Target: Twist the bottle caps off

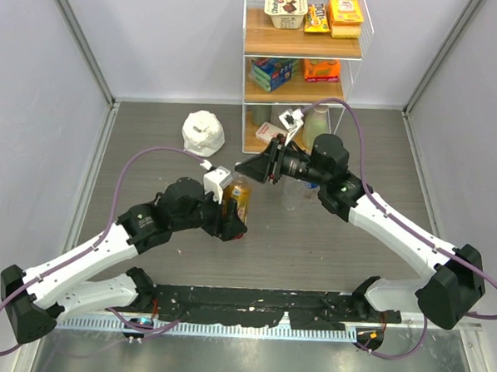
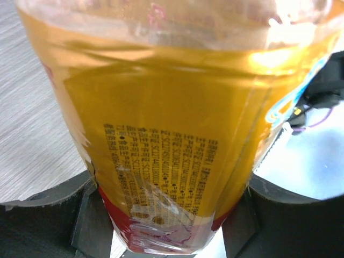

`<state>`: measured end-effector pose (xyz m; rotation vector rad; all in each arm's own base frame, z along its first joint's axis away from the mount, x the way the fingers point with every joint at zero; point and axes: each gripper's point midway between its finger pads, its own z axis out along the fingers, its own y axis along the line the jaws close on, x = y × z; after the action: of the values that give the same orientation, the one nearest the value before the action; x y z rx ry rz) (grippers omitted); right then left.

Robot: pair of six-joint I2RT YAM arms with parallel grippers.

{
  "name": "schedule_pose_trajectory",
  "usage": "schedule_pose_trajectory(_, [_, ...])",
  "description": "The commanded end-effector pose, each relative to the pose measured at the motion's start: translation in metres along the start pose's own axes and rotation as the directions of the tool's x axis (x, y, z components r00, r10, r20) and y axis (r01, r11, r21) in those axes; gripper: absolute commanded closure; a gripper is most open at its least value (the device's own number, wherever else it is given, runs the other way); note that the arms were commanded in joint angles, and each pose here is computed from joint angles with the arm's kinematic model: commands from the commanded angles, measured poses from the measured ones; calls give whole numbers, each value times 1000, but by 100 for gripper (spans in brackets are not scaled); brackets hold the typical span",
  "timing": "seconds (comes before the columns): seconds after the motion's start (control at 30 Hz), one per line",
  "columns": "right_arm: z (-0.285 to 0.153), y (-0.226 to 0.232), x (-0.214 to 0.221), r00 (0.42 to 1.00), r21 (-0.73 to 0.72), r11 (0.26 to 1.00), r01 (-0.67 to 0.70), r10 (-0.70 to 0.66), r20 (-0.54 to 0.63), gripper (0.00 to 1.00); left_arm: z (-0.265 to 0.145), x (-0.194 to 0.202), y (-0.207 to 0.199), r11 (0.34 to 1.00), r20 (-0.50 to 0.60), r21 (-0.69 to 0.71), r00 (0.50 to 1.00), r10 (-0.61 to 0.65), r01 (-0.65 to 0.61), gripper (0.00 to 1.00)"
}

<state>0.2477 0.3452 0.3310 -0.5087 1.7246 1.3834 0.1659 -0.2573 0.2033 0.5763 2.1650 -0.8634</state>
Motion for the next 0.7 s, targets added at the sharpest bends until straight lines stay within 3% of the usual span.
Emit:
schedule_pose_trajectory(0.0, [-17, 59, -17, 998, -293, 955, 49, -40, 38, 98, -12, -12, -54, 949, 64, 298, 994, 88, -103, 100])
schedule_pose_trajectory(0.2, [-26, 80, -14, 997, -405, 911, 79, -80, 14, 98, -26, -13, -73, 902, 105, 404, 987, 119, -151, 100])
schedule_pose_trajectory(0.5, [-41, 92, -20, 996, -492, 865, 93, -87, 35, 98, -35, -18, -58, 935, 175, 320, 979, 102, -155, 100])
schedule_pose_trajectory(0.67, [-38, 86, -25, 997, -473, 878, 77, -69, 35, 98, -33, -15, -52, 946, 165, 292, 982, 94, -139, 100])
